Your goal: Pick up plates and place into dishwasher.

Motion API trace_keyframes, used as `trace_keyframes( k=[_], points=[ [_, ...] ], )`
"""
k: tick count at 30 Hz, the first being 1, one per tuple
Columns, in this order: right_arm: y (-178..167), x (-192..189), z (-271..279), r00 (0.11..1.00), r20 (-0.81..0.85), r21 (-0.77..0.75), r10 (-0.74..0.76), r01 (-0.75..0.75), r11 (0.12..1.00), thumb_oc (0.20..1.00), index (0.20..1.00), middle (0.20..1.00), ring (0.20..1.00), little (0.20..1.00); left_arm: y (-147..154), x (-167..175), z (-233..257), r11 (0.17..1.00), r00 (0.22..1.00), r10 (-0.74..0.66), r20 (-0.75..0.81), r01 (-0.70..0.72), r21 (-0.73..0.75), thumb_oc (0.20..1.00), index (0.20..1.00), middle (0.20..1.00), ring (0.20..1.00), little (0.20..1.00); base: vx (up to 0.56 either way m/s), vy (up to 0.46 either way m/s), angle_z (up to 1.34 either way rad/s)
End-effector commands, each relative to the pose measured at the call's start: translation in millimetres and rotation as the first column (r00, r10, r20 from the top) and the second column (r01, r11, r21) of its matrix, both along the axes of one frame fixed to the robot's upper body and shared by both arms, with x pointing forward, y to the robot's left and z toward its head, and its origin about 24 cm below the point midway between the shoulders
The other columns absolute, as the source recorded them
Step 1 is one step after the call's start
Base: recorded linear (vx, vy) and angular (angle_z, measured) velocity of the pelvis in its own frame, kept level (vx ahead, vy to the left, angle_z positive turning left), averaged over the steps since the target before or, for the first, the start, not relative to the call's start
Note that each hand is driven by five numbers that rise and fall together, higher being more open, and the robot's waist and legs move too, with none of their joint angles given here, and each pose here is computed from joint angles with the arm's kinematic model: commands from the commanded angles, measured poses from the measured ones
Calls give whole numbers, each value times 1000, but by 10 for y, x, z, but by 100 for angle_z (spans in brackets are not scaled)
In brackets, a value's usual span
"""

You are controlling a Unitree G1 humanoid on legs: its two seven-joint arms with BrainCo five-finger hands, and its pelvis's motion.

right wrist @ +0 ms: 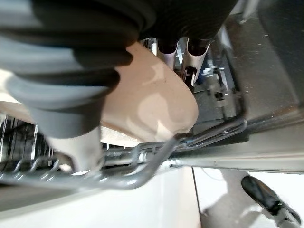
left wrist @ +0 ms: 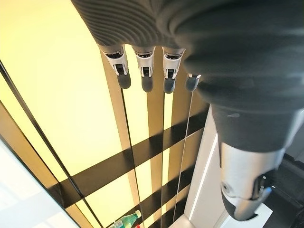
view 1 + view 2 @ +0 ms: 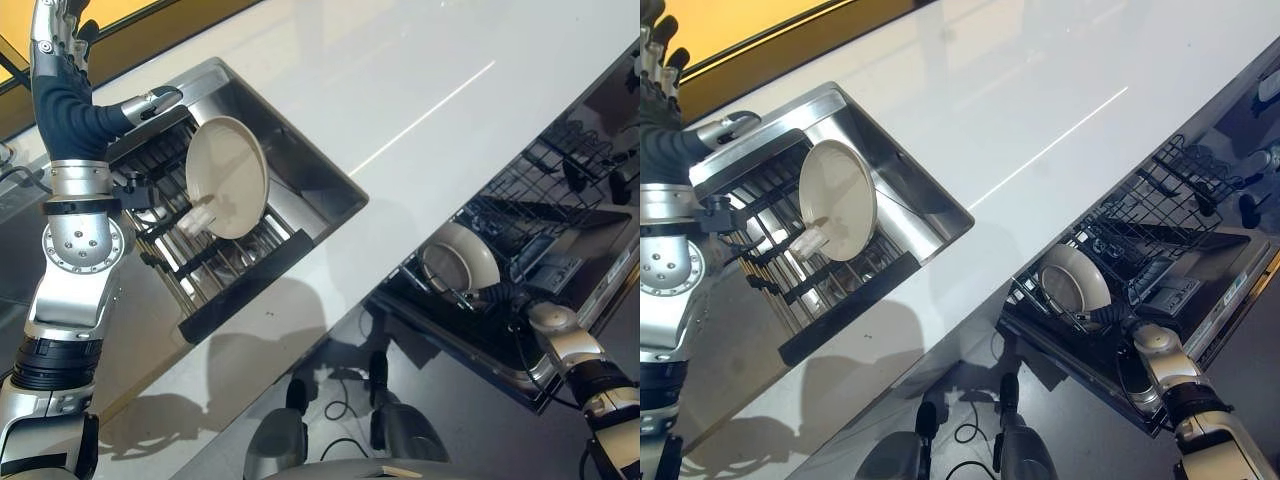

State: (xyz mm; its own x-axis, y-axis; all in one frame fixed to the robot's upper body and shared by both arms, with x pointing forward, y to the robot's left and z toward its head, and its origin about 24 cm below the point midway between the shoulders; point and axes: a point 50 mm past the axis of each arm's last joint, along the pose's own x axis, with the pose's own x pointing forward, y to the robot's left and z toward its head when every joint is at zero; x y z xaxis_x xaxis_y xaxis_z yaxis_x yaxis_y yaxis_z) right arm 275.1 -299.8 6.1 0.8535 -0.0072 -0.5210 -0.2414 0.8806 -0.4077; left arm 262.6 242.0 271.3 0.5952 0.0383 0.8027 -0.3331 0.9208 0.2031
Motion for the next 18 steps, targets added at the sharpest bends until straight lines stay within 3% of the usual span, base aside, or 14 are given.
trace_keyframes(
  k=[1, 9, 16, 18],
  points=[
    [514, -298, -368, 988, -67, 94, 140, -134, 987, 1000, 1000, 1000, 1000, 1000, 46, -99, 100, 1000, 996, 15, 86, -16, 15, 1000, 1000, 1000, 1000, 1000, 42, 3, -1],
    [300, -285, 290, 962, 269, -44, 44, -33, 999, 1000, 1000, 1000, 1000, 1000, 223, -214, -257, 995, 995, 94, -26, -93, 30, 1000, 1000, 1000, 1000, 1000, 90, 15, -2],
    [238, -363, 1075, 807, 588, -76, 56, -13, 997, 1000, 1000, 1000, 1000, 1000, 347, -329, -740, 996, 973, 81, -215, -88, -23, 1000, 1000, 1000, 1000, 1000, 80, 61, -1],
    [271, -387, 1266, 745, 662, -89, 74, -20, 996, 1000, 1000, 1000, 1000, 1000, 338, -340, -860, 995, 960, 97, -263, -95, 23, 1000, 1000, 1000, 1000, 1000, 33, 22, 0]
  ],
)
